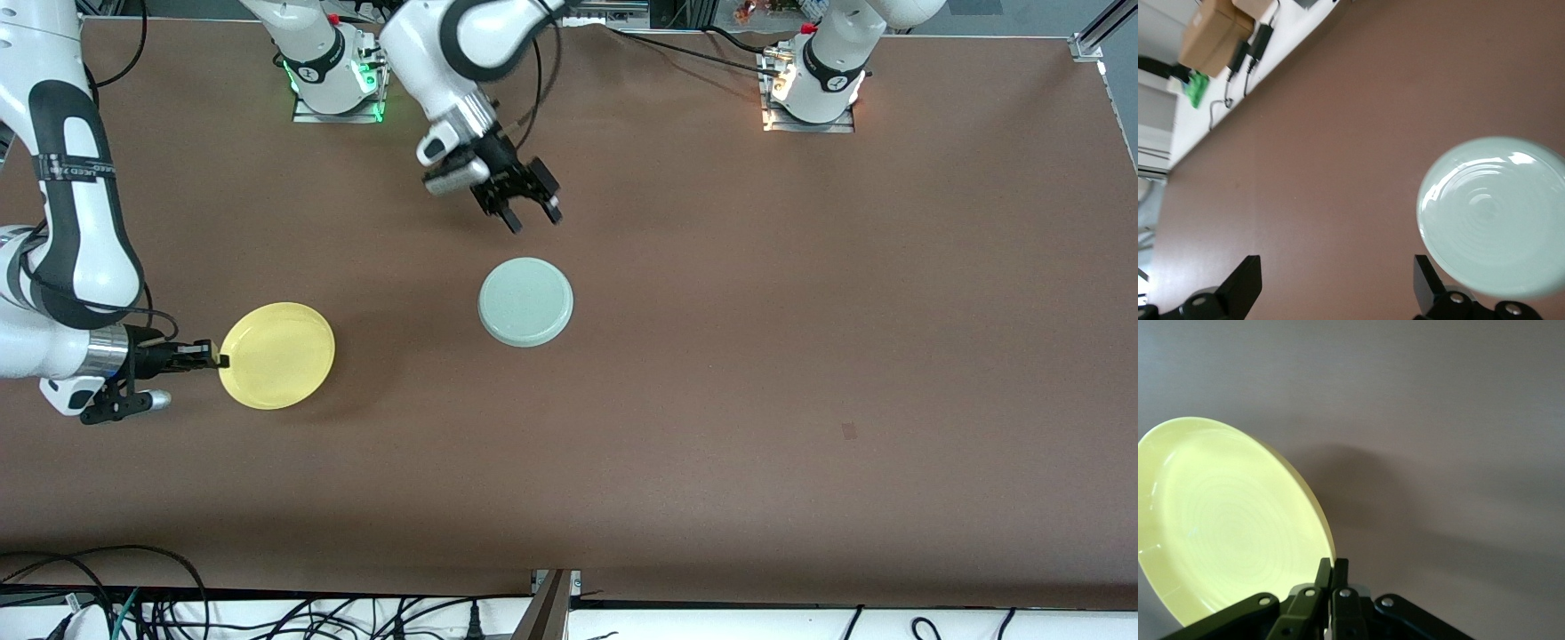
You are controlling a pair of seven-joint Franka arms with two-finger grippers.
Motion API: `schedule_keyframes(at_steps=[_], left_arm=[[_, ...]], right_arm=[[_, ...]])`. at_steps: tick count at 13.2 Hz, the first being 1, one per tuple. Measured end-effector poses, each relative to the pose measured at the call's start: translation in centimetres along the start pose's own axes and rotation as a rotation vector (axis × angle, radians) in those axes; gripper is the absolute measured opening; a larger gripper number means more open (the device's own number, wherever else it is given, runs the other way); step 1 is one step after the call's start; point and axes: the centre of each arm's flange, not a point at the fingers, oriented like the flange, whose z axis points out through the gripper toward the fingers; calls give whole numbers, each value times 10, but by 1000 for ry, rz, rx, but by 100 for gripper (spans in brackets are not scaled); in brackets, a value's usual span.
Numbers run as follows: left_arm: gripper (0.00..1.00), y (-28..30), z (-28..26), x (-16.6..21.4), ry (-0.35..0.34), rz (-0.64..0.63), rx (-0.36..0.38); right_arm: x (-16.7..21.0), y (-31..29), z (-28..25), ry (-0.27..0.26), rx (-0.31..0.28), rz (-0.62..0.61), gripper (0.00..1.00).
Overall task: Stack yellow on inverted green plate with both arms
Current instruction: 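Move the yellow plate onto the green plate while the left gripper withdraws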
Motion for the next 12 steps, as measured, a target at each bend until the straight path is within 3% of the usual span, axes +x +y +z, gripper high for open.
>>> schedule_keyframes(at_steps=[3,7,12], left_arm=[[100,-91,28,60,-116,-6,-148],[100,-195,45,102,-209,-100,-327],[100,-350,49,115,-318,-157,-469]], right_arm=[[5,-47,8,-57,9,29,2],[12,-96,25,-90,31,102,2],[13,-140,56,-105,26,107,2]])
